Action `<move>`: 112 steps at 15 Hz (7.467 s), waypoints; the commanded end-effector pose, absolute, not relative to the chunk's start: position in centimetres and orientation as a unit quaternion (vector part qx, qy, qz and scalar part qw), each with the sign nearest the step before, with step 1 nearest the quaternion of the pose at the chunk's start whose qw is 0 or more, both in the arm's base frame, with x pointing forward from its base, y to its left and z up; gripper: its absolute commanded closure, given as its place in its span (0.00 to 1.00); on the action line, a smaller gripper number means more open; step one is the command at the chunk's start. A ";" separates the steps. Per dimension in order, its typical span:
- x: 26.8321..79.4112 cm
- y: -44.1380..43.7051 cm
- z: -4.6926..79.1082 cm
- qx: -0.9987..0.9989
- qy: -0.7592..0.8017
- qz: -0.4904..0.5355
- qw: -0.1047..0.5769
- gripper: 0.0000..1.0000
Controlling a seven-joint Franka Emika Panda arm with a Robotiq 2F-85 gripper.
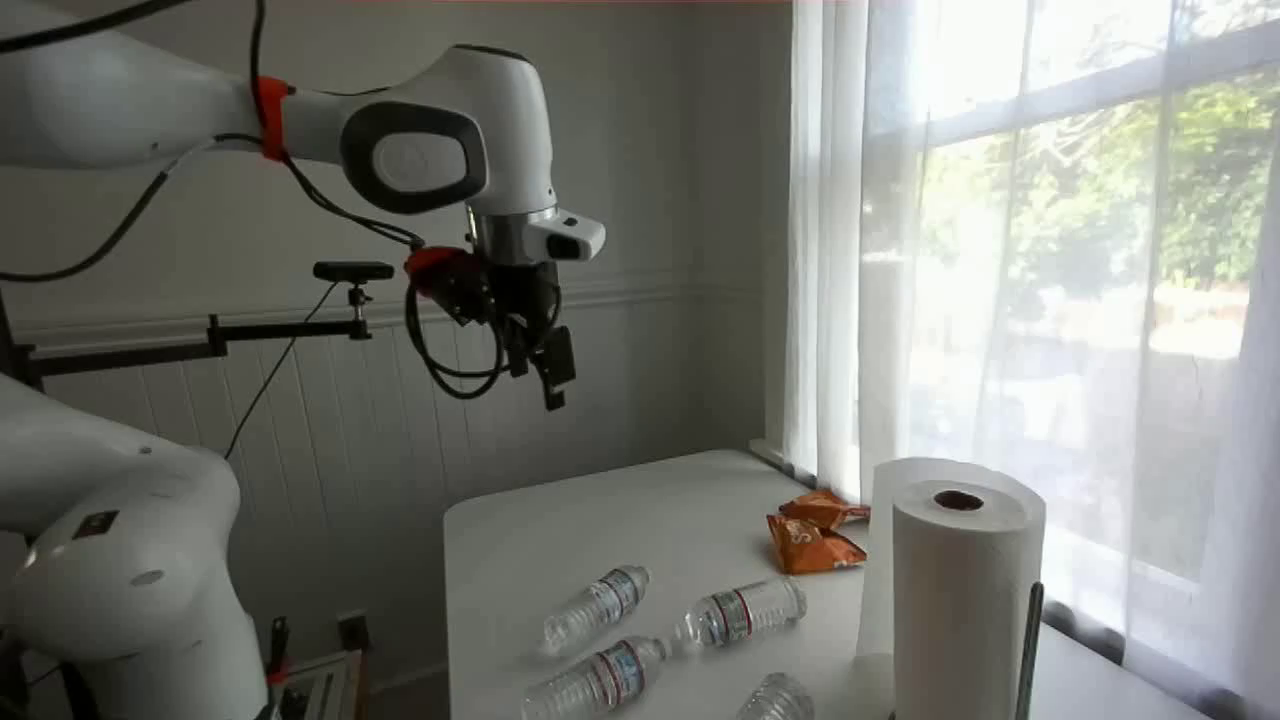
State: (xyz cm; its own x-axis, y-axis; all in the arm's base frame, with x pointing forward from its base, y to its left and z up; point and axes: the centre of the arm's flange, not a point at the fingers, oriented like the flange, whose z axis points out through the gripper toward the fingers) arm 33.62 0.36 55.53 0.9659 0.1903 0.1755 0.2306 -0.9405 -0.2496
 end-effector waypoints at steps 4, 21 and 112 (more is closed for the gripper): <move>33.6 0.4 55.5 -0.982 -0.107 -0.075 0.135 0.00; 45.8 10.1 42.6 -0.985 -0.130 0.106 0.039 0.00; 57.2 18.5 27.1 -0.957 -0.178 0.219 -0.070 0.74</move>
